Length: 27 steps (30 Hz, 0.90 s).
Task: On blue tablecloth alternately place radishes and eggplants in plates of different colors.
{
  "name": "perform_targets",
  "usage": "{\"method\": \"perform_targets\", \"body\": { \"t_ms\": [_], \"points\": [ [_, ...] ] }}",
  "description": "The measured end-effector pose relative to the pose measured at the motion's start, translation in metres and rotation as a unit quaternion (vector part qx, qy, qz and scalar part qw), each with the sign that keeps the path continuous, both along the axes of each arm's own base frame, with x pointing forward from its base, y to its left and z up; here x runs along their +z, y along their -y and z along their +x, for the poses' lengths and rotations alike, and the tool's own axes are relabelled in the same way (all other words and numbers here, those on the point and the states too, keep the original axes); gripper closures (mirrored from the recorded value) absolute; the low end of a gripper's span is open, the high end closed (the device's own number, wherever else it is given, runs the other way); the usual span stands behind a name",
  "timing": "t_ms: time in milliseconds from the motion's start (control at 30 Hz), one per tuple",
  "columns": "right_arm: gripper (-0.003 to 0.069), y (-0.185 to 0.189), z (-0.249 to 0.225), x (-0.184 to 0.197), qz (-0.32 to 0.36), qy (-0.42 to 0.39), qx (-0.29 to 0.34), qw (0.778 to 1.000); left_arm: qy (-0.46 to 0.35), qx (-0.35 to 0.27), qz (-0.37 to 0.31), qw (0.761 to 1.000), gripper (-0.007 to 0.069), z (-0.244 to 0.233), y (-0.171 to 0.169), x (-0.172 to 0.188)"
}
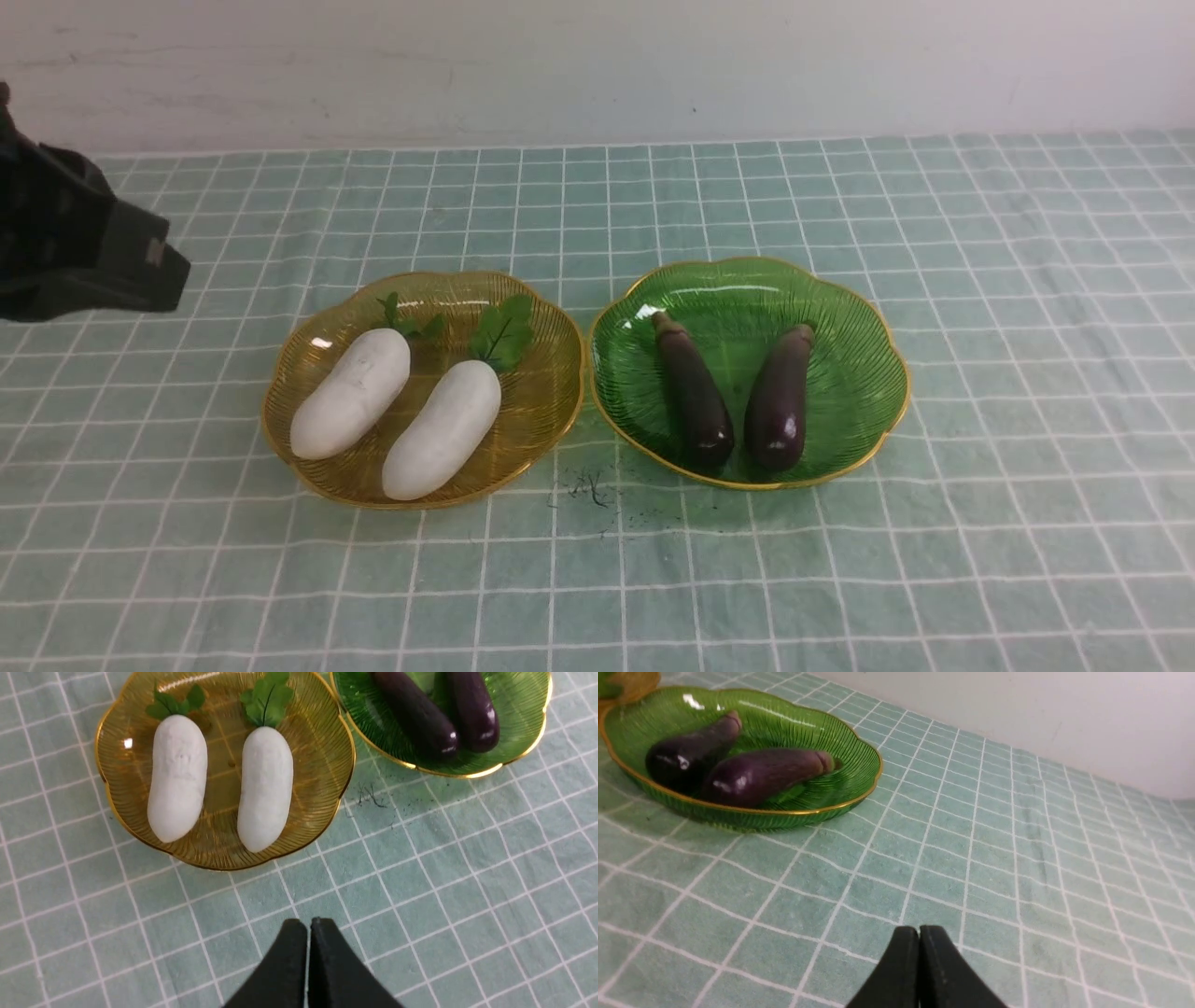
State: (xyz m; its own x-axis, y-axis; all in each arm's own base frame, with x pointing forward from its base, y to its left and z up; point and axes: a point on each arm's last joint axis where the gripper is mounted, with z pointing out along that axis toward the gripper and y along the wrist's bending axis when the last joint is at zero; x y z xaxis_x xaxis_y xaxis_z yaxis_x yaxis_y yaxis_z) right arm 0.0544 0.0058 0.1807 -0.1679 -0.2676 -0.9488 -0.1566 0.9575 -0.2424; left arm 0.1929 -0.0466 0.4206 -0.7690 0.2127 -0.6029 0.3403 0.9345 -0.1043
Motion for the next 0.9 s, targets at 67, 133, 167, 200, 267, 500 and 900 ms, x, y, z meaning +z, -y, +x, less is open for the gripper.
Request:
{"method": "perform_targets", "body": {
  "t_ms": [67, 133, 167, 200, 267, 500, 900],
  "points": [
    [0.0673, 0.0002, 0.0, 0.0, 0.052, -0.006, -0.012, 0.999, -0.004, 0.0, 0.001, 1.0, 0.0633, 0.0002, 0.0, -0.0023],
    [0.0673, 0.0001, 0.0, 0.0, 0.087, -0.01, -0.019, 0.996, -0.006, 0.0, 0.001, 1.0, 0.0633, 0.0003, 0.0, -0.0034],
    [0.0673, 0.0001, 0.0, 0.0, 0.095, -0.011, -0.02, 0.995, -0.006, 0.0, 0.001, 1.0, 0.0633, 0.0003, 0.0, -0.0034],
    [0.0673, 0.0001, 0.0, 0.0, 0.099, -0.011, -0.021, 0.995, -0.006, 0.0, 0.001, 1.0, 0.0633, 0.0003, 0.0, -0.0034],
    [0.0673, 0.0001, 0.0, 0.0, 0.103, -0.011, -0.022, 0.994, -0.006, 0.0, 0.001, 1.0, 0.0633, 0.0003, 0.0, -0.0034],
    [0.0673, 0.0001, 0.0, 0.0, 0.108, -0.012, -0.023, 0.994, -0.006, 0.001, 0.003, 1.0, 0.0633, 0.0004, -0.0003, -0.0034],
    [0.0673, 0.0016, 0.0001, 0.0, 0.109, -0.01, -0.037, 0.993, -0.005, 0.001, 0.004, 1.0, 0.0633, 0.0004, -0.0006, -0.0035]
  ]
}}
